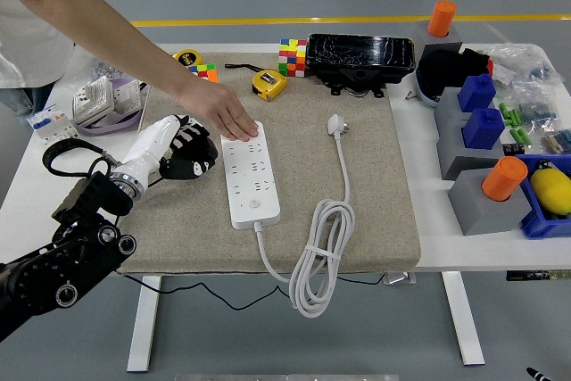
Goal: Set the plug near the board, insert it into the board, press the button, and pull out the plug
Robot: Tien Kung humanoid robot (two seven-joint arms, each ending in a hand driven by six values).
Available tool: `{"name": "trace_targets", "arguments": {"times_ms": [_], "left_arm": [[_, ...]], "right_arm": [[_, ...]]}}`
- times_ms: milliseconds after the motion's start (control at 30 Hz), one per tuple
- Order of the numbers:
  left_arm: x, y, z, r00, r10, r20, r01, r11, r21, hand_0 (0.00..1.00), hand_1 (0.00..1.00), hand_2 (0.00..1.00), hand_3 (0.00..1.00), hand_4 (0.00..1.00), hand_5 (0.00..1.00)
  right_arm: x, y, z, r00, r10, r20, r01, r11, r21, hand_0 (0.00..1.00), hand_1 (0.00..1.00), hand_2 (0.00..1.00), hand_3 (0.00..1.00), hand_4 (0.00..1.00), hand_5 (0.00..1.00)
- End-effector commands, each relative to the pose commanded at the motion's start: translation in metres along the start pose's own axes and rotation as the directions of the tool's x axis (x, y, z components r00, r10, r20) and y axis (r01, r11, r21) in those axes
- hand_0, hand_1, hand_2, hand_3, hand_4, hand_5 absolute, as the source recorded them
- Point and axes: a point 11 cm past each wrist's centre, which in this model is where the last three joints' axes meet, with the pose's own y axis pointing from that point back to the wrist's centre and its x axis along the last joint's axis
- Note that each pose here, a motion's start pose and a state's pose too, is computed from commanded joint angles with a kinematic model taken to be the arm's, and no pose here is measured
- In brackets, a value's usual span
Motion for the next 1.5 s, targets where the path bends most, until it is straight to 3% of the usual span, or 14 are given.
{"name": "trace_targets", "arguments": {"times_ms": [67,100,267,300,467,500,733,867,900,967,1067,1100,1233,1500], "left_arm": [[-0.001,0.001,-0.007,1.0,-0.016,0.017,0.015,0.999,0.031,0.385,0.49,0.527,0.551,0.709,0.002],[-0.002,0.001,-0.009,1.0,-0.024,0.018,0.023,0.999,0.042,0.474,0.532,0.572,0.572,0.736,0.002],[-0.002,0.004,-0.016,0.999,-0.044,0.025,0.042,0.996,0.072,0.474,0.532,0.572,0.572,0.736,0.002],[-0.003,0.004,-0.016,0.999,-0.046,0.028,0.044,0.996,0.074,0.717,0.766,0.79,0.799,0.979,0.169],[-0.003,0.006,-0.019,0.996,-0.061,0.072,0.055,0.995,0.084,0.717,0.766,0.79,0.799,0.979,0.169],[-0.003,0.006,-0.019,0.995,-0.061,0.075,0.055,0.995,0.084,0.919,0.998,0.998,0.998,0.998,0.457],[0.011,0.011,-0.011,1.0,0.004,0.011,-0.005,1.0,0.026,0.891,0.975,0.998,0.998,0.998,0.535],[0.034,0.018,-0.005,0.979,0.132,-0.153,-0.143,0.988,-0.064,0.891,0.975,0.998,0.998,0.998,0.535],[0.04,0.02,-0.005,0.968,0.158,-0.194,-0.175,0.982,-0.077,0.651,0.71,0.732,0.764,0.916,0.322],[0.051,0.024,-0.005,0.939,0.204,-0.278,-0.239,0.966,-0.1,0.651,0.71,0.732,0.764,0.916,0.322],[0.068,0.031,-0.01,0.877,0.263,-0.402,-0.327,0.94,-0.097,0.651,0.71,0.732,0.764,0.916,0.322],[0.072,0.032,-0.012,0.856,0.275,-0.437,-0.345,0.934,-0.088,0.589,0.647,0.617,0.611,0.856,0.276],[0.086,0.038,-0.022,0.767,0.312,-0.56,-0.387,0.922,-0.017,0.589,0.647,0.617,0.611,0.856,0.276],[0.102,0.047,-0.022,0.752,0.325,-0.573,-0.412,0.911,-0.025,0.581,0.638,0.599,0.59,0.811,0.246]], "right_arm": [[0.0,0.0,0.0,1.0,0.0,0.0,0.0,1.0,0.0,0.664,0.669,0.65,0.583,0.927,0.513],[0.0,0.0,0.0,1.0,-0.001,0.0,0.001,1.0,0.0,0.664,0.669,0.65,0.583,0.927,0.513],[-0.001,0.0,-0.002,1.0,-0.002,-0.006,0.002,1.0,0.002,0.664,0.669,0.65,0.583,0.927,0.513],[-0.001,0.0,-0.002,1.0,-0.003,-0.007,0.003,1.0,0.002,0.664,0.669,0.65,0.583,0.928,0.514],[-0.002,0.0,-0.003,1.0,-0.006,-0.017,0.006,1.0,0.004,0.664,0.669,0.65,0.583,0.928,0.514],[-0.002,0.0,-0.003,1.0,-0.006,-0.018,0.006,1.0,0.004,0.664,0.668,0.65,0.583,0.928,0.513],[-0.001,0.0,-0.004,1.0,-0.006,-0.028,0.006,1.0,0.002,0.664,0.668,0.65,0.582,0.927,0.513],[-0.002,-0.001,-0.006,0.999,-0.006,-0.034,0.006,1.0,0.005,0.664,0.668,0.65,0.582,0.927,0.513],[-0.002,-0.001,-0.006,0.999,-0.006,-0.035,0.006,1.0,0.005,0.664,0.668,0.649,0.582,0.928,0.514],[-0.002,-0.001,-0.007,0.999,-0.006,-0.037,0.006,1.0,0.006,0.664,0.668,0.649,0.582,0.928,0.514],[-0.003,-0.001,-0.006,0.999,-0.007,-0.044,0.007,1.0,0.001,0.664,0.668,0.649,0.582,0.928,0.514],[-0.003,-0.001,-0.006,0.999,-0.008,-0.045,0.008,1.0,0.0,0.664,0.668,0.65,0.582,0.928,0.514],[-0.006,-0.002,-0.007,0.998,-0.015,-0.057,0.015,1.0,-0.005,0.664,0.668,0.65,0.582,0.928,0.514],[-0.008,-0.002,-0.016,0.997,-0.019,-0.074,0.02,1.0,0.006,0.664,0.671,0.654,0.582,0.928,0.517]]}}
